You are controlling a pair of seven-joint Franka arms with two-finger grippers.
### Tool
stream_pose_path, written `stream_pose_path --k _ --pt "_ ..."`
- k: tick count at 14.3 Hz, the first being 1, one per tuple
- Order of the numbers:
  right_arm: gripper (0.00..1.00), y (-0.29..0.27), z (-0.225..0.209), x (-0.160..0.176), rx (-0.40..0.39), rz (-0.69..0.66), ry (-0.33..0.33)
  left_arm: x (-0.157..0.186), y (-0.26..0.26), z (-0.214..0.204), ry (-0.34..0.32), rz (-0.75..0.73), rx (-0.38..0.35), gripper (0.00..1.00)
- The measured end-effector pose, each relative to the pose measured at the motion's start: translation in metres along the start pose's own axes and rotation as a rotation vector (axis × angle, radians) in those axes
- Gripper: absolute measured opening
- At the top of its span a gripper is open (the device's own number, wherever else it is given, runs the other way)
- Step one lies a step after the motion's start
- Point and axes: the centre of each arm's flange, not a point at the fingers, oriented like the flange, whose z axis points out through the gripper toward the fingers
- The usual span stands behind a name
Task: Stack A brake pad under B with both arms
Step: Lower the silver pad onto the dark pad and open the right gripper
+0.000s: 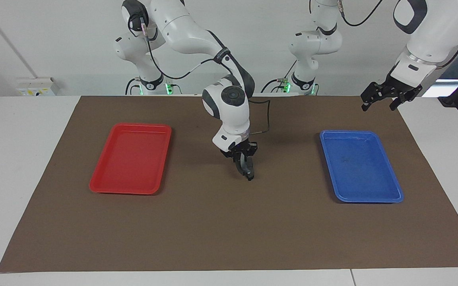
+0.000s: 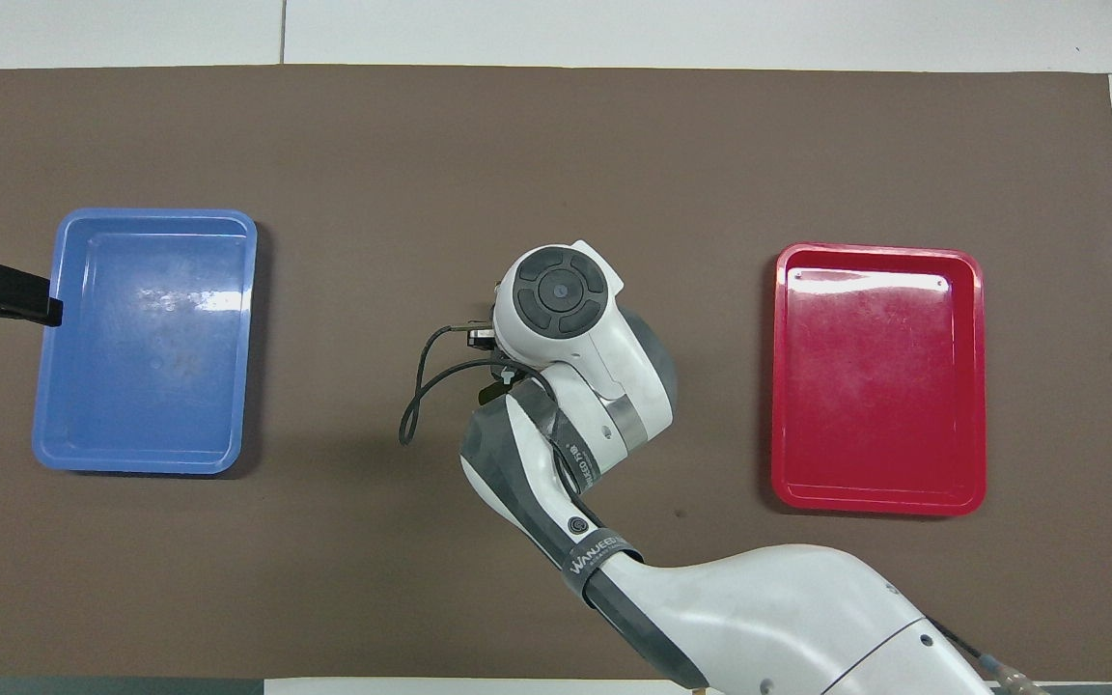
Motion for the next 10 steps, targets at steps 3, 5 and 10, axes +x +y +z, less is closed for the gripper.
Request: stream_pose_path --k 3,5,10 --pt "0.43 -0.005 0.003 0.000 0.028 0.014 0.013 -0.001 0.005 0.002 -0.014 0.009 0.000 1.00" --pt "0.43 -0.003 0.002 0.004 0.034 0.020 0.024 -0.001 0.005 0.002 -0.015 0.009 0.000 1.00" --pt "0.43 0.004 0.018 0.003 0.021 -0.035 0.015 -0.001 -0.006 0.002 -0.015 -0.012 -0.001 1.00"
